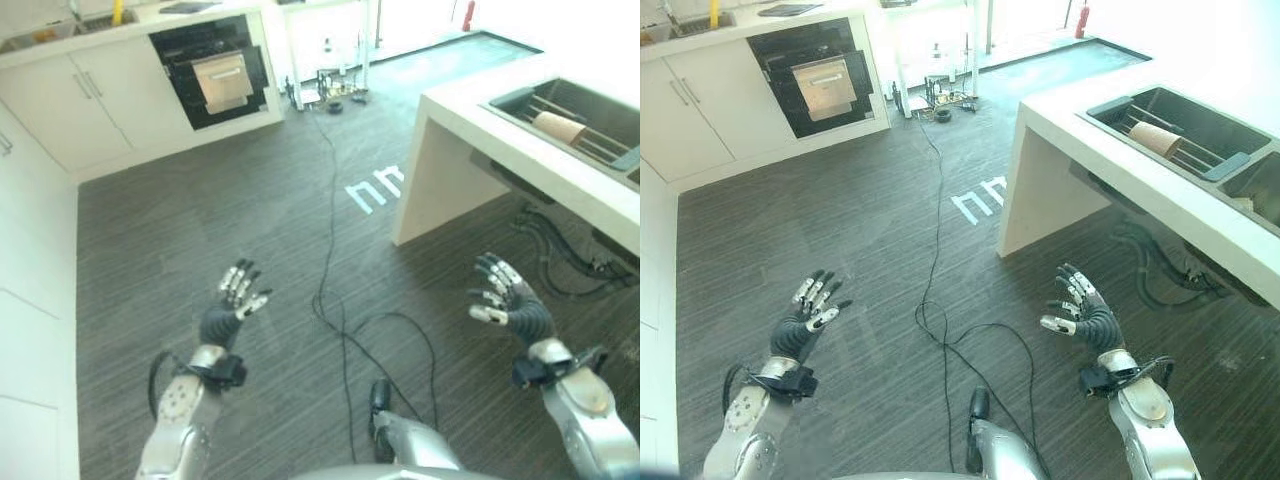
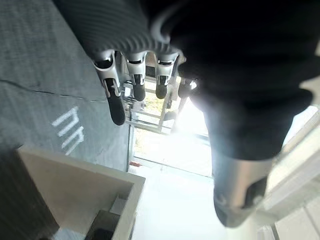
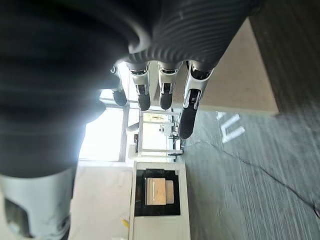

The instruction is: Place the dishes in the dishwasher.

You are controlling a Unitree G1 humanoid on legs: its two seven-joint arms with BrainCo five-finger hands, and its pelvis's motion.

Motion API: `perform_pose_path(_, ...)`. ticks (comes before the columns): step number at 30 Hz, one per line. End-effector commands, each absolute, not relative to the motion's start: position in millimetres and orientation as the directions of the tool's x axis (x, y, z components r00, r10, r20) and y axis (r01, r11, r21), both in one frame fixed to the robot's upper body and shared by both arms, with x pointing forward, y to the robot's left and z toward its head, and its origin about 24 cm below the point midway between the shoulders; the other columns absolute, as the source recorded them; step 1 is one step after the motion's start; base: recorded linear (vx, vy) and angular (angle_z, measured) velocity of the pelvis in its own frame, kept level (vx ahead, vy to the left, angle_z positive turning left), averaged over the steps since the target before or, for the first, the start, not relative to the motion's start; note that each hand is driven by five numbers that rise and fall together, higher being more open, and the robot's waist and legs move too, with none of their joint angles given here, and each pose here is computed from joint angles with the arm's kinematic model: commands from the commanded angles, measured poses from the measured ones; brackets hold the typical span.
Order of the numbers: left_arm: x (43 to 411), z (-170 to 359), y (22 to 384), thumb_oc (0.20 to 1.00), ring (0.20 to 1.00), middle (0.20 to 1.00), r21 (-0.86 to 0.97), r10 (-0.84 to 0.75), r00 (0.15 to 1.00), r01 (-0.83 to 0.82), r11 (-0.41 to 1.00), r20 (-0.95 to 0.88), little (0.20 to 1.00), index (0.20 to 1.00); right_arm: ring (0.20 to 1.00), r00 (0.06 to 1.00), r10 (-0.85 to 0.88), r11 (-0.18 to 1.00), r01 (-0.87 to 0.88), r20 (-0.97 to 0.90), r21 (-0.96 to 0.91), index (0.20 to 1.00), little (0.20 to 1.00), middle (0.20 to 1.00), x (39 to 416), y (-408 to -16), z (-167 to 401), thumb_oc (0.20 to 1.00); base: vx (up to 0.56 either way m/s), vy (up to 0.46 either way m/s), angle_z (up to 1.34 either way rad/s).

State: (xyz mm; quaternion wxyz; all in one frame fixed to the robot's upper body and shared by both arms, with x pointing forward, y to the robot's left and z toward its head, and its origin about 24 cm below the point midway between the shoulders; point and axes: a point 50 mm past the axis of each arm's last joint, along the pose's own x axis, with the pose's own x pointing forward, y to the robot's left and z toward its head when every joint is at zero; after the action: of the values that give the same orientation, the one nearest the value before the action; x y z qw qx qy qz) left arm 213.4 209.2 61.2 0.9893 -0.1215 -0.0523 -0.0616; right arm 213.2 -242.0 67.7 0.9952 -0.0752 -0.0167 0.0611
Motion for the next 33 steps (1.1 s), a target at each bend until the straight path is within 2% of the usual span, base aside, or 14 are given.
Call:
perform_pose_path(1, 208, 72, 228, 1.0, 1.0, 1.0, -0.214, -0.062, 0.985, 0.096, 0.972, 0.162, 1.0, 1.0, 1.0, 0.97, 0.162, 0.977, -0.132, 0.182, -0.166, 1.0, 1.0, 1.0, 211, -232, 99, 1.0, 0.39, -0.218, -0.09)
perform_pose_path(5, 207, 69, 216, 1.0, 1.0, 1.0, -0.244, -0.089, 0.982, 0.129, 0.961, 0.166, 1.0, 1.0, 1.0, 0.954, 0.183, 0.967, -0.13, 0.239, -0.221, 1.0, 1.0, 1.0, 214, -236, 115, 1.0, 0.36, -0.242, -0.53)
perform_pose_path(9, 208, 74, 212, 1.0, 1.0, 1.0, -0.2, -0.126, 0.974, 0.164, 0.966, 0.189, 1.0, 1.0, 1.0, 0.941, 0.159, 0.964, -0.082, 0.3, -0.254, 1.0, 1.0, 1.0, 221, -244, 134, 1.0, 0.4, -0.074, -1.18)
perform_pose_path(13, 193, 79, 228, 1.0, 1.0, 1.0, -0.184, -0.075, 0.973, 0.116, 0.976, 0.217, 1.0, 1.0, 1.0, 0.912, 0.216, 0.943, -0.104, 0.348, -0.315, 1.0, 1.0, 1.0, 220, -244, 152, 1.0, 0.56, 0.317, -1.55)
perform_pose_path(17, 206, 89, 219, 1.0, 1.0, 1.0, -0.141, -0.111, 0.949, 0.158, 0.977, 0.294, 1.0, 1.0, 1.0, 0.877, 0.227, 0.94, -0.083, 0.424, -0.332, 1.0, 1.0, 1.0, 223, -239, 170, 1.0, 0.25, 0.387, -1.38)
perform_pose_path(18, 223, 107, 217, 1.0, 1.0, 1.0, -0.103, -0.143, 0.926, 0.19, 0.976, 0.35, 1.0, 1.0, 1.0, 0.867, 0.197, 0.95, -0.054, 0.458, -0.306, 1.0, 1.0, 1.0, 221, -240, 180, 1.0, 0.25, 0.47, -0.49)
perform_pose_path(21, 227, 129, 215, 1.0, 1.0, 1.0, -0.011, -0.197, 0.876, 0.224, 0.974, 0.441, 1.0, 1.0, 1.0, 0.855, 0.166, 0.963, -0.033, 0.491, -0.269, 1.0, 1.0, 1.0, 213, -241, 182, 1.0, 0.17, 0.257, 0.03)
perform_pose_path(28, 213, 177, 209, 1.0, 1.0, 1.0, 0.172, -0.297, 0.714, 0.244, 0.954, 0.634, 1.0, 1.0, 1.0, 0.859, 0.134, 0.969, -0.009, 0.493, -0.247, 1.0, 1.0, 1.0, 207, -244, 178, 1.0, 0.11, 0.145, -0.02)
perform_pose_path(33, 205, 194, 196, 1.0, 1.0, 1.0, 0.352, -0.403, 0.624, 0.21, 0.912, 0.669, 1.0, 1.0, 1.0, 0.855, 0.159, 0.969, -0.04, 0.494, -0.242, 1.0, 1.0, 1.0, 212, -238, 180, 1.0, 0.01, -0.011, -0.42)
